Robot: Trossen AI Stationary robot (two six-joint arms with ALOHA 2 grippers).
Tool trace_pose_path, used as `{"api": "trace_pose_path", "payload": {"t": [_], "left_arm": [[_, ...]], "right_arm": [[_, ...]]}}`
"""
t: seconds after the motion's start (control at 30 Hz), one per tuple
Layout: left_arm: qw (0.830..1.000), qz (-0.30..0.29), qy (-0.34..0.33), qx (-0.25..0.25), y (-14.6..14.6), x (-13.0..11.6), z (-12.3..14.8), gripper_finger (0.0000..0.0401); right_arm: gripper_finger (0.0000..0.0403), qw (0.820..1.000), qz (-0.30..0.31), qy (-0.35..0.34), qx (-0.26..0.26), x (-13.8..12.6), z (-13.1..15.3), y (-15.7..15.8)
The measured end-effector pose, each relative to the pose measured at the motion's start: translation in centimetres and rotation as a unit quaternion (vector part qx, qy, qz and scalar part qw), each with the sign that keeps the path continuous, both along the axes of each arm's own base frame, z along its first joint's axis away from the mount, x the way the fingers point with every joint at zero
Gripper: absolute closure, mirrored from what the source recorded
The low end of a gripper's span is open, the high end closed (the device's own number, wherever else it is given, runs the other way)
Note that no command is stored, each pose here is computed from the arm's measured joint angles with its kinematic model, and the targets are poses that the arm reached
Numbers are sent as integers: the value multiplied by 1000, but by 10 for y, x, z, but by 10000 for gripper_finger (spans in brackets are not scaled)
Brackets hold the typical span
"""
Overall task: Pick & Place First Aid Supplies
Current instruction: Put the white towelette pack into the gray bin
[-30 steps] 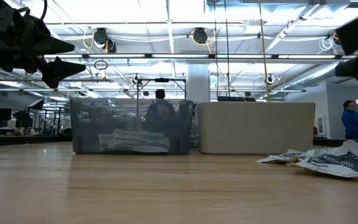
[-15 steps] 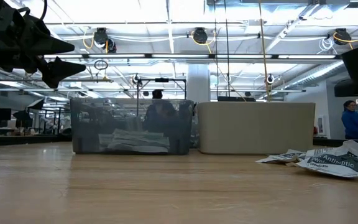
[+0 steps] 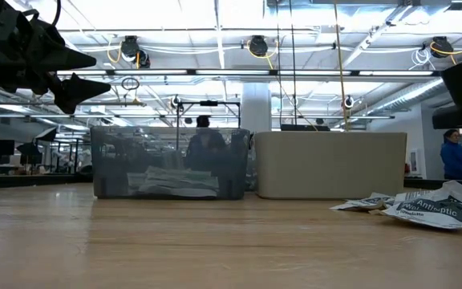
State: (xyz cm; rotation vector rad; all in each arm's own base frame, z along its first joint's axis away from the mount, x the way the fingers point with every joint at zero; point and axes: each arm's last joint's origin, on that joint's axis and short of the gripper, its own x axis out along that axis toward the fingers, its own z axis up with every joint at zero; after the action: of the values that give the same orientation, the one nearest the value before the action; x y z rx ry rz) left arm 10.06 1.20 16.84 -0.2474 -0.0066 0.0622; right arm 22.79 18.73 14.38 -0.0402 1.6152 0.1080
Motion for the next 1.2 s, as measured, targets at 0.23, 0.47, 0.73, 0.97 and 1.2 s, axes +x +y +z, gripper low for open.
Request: {"api": "trace_pose_path", "payload": {"t": [0.23,0.47,0.73,0.97,1.2], "left_arm": [[1000,0,0,0,0,0,0,91],[1000,0,0,0,0,0,0,91],[1000,0,0,0,0,0,0,91],[1000,0,0,0,0,0,0,91],[1000,0,0,0,0,0,0,91]], "right_arm": [[386,1000,-11,2,11,-2,37,-9],[378,999,-26,-7,18,3,86,-27],[386,998,-12,-37,39,15,116,-43],[384,998,-27,-45,46,37,118,-79],[384,997,-44,-49,37,55,113,-129]]}}
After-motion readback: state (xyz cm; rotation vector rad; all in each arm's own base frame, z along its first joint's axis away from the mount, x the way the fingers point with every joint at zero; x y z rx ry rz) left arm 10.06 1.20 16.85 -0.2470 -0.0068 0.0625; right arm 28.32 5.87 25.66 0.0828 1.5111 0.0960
